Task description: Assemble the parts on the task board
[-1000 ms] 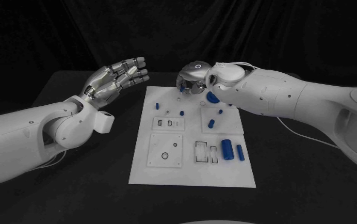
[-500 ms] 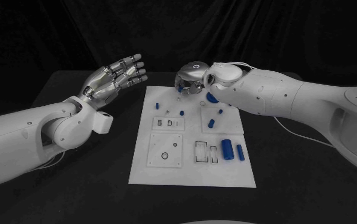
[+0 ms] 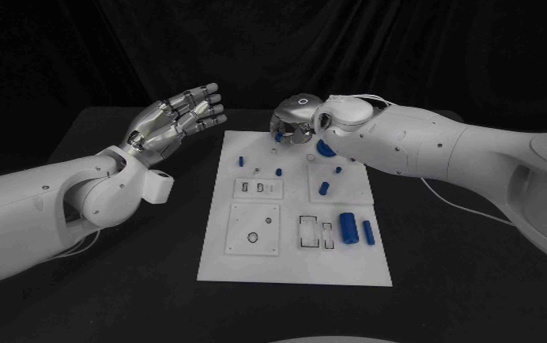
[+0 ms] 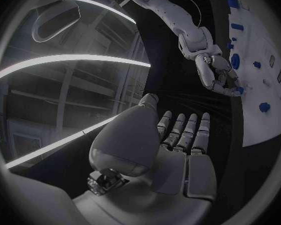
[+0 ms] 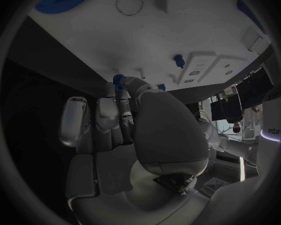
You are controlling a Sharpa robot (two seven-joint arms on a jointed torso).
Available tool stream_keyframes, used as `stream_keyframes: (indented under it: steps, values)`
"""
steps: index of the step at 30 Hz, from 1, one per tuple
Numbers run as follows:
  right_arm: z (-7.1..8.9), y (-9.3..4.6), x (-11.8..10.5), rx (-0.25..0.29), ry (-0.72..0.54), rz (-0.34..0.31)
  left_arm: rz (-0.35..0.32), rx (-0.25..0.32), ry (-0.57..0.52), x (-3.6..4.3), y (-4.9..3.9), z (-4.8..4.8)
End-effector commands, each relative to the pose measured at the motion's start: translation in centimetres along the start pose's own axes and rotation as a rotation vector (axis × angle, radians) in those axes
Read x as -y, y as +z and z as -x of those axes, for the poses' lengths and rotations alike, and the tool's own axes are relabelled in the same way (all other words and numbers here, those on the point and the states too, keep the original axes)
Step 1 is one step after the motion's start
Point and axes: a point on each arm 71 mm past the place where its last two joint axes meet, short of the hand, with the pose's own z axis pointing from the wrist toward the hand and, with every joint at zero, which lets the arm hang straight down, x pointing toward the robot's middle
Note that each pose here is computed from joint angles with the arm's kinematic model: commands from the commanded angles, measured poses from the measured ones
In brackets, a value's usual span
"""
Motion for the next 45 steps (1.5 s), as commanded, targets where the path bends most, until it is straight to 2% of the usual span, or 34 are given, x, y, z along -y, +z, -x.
stream_keyframes:
  steps: [1,20,25,28,35,41,45]
  values:
    - [-0.2,-0.1,0.2,-0.016,0.003,-0.021,-0.011,-0.005,-0.004,0.21,0.12,-0.10]
    - [-0.5,0.0,0.1,-0.028,0.007,-0.028,-0.005,-0.007,-0.005,0.18,0.10,-0.13]
    - [-0.3,-0.3,0.3,0.003,0.003,-0.027,-0.004,-0.006,-0.005,0.17,0.07,-0.07]
    - [-0.1,-0.7,0.6,0.045,0.009,-0.022,-0.004,-0.006,-0.005,0.18,0.04,-0.02]
    - [0.4,-3.1,1.9,0.128,0.038,-0.010,-0.003,-0.002,-0.004,0.25,-0.21,0.22]
    - [0.9,-6.4,3.4,0.143,0.058,-0.030,-0.003,0.009,0.002,0.34,-0.51,0.55]
    - [1.0,-8.1,4.2,0.146,0.067,-0.047,-0.004,0.014,0.004,0.38,-0.61,0.70]
